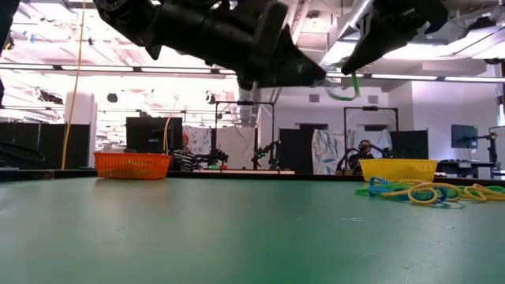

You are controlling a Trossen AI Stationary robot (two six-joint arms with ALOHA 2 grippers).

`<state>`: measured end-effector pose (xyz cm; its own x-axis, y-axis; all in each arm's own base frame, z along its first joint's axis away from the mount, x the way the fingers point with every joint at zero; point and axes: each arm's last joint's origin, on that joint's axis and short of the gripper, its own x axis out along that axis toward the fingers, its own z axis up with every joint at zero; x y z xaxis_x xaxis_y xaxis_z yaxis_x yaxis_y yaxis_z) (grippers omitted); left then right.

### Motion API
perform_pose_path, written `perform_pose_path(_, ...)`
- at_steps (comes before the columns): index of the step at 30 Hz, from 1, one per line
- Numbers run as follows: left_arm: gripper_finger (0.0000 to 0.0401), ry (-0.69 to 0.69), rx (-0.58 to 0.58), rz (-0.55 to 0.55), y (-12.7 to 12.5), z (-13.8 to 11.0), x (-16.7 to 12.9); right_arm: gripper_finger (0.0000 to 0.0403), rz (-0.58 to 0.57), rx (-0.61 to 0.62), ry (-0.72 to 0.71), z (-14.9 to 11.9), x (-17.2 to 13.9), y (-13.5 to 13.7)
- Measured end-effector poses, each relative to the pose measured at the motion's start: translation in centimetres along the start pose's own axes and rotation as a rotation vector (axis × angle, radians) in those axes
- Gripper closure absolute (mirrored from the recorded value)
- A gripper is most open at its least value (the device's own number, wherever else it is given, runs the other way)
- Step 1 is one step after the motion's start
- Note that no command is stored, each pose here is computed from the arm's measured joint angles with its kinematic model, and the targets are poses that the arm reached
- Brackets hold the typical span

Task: Sort rubber bands into baskets
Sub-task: Put the green rubber band into the orange bin

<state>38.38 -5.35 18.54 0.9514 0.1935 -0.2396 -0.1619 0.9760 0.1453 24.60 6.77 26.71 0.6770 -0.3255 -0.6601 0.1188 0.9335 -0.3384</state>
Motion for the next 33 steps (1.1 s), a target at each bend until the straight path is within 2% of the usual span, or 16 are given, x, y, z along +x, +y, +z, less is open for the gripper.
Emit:
perform_pose_path(3, 0.0216, -0.038, -0.014, -0.016, 0.1, 0.4, 0.0, 0.0386, 0.008, -0.008, -0.043, 0.4, -0.1, 0.2)
perform_pose_path(8, 0.0216, -0.069, -0.023, -0.116, 0.2, 1.0, 0.3, 0.0385, 0.022, -0.021, -0.111, 1.1, -0.3, 0.5)
perform_pose_path(11, 0.0216, -0.09, -0.028, -0.123, 0.2, 1.4, 0.3, 0.0385, 0.024, -0.025, -0.119, 1.2, -0.3, 0.5)
perform_pose_path(18, 0.0216, -0.12, -0.048, -0.108, 0.3, 1.7, 0.3, 0.0384, 0.028, -0.015, -0.134, 1.4, -0.3, 0.5)
perform_pose_path(25, 0.0216, -0.052, -0.056, -0.053, 0.5, 1.0, 0.4, 0.0384, 0.033, -0.02, -0.136, 1.3, -0.4, 0.7)
perform_pose_path(33, 0.0216, -0.037, -0.071, -0.014, 1.4, 0.9, 0.7, 0.0384, 0.044, -0.027, -0.143, 1.3, -0.6, 1.0)
